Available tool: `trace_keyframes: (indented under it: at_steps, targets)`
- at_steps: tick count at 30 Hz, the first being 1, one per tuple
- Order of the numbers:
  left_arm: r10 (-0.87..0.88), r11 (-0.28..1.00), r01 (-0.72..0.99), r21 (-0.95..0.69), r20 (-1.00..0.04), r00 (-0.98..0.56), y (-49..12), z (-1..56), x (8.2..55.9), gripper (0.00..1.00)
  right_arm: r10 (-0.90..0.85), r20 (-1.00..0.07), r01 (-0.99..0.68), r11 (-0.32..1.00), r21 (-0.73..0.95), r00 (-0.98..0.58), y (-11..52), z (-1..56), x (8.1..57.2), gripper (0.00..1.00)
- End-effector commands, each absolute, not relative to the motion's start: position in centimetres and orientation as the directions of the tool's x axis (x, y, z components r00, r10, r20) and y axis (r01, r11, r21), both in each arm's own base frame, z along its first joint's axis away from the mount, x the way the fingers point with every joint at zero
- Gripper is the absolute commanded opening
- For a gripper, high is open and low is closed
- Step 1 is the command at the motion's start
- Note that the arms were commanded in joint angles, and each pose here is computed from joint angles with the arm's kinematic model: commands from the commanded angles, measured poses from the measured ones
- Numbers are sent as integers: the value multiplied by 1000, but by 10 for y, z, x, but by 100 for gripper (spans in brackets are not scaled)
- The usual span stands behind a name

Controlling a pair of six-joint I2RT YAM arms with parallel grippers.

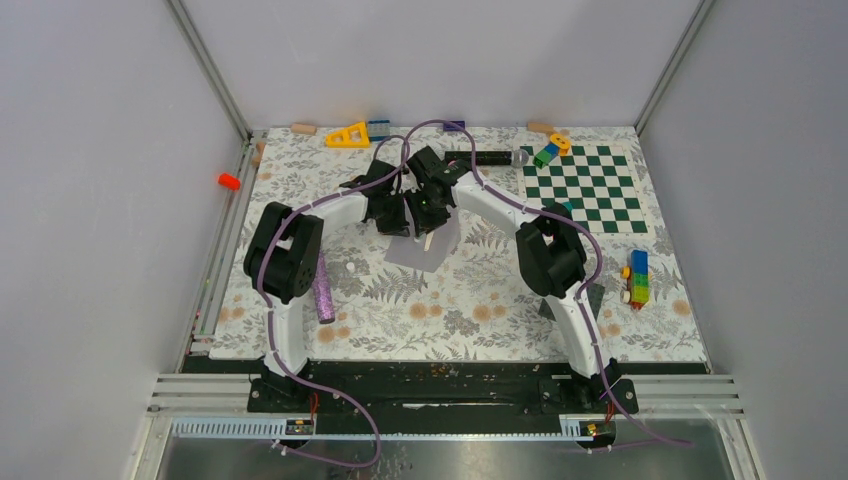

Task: Place the letter into the envelope and seal it
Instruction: Paint the envelope at the center of the board.

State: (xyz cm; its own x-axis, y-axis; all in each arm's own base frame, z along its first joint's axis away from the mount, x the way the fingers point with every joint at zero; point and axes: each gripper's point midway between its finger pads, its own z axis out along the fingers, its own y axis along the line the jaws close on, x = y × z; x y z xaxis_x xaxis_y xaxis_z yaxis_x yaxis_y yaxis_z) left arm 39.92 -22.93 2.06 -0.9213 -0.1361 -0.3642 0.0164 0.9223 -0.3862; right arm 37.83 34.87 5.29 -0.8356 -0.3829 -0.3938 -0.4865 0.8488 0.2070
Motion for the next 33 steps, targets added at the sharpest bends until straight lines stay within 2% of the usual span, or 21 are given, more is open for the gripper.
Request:
trace_keyframes:
  at_steps: [1, 9, 15, 18, 25, 33]
  targets:
    - [-112, 951, -16, -309, -296, -949, -216, -9, 381, 0, -398, -393, -495, 849, 183, -829, 345, 59, 378, 0]
    - [-117, 952, -21, -305, -297, -948, -216, -9, 381, 0, -439, -332, -526, 815, 245, -835, 344, 57, 349, 0]
    - [-110, 955, -16, -295, -303, -947, -216, -10, 380, 0, -471, -409, -528, 848, 32, -782, 319, 61, 380, 0]
    - [-108, 956, -14, -294, -305, -946, -216, -9, 380, 0, -466, -454, -526, 850, 6, -759, 319, 70, 390, 0]
    - [-104, 957, -11, -288, -309, -945, -216, -9, 379, 0, -465, -483, -547, 836, 37, -742, 327, 81, 390, 0]
    - [-102, 959, -9, -285, -313, -944, -217, -9, 380, 0, -453, -474, -599, 771, 217, -755, 350, 92, 363, 0]
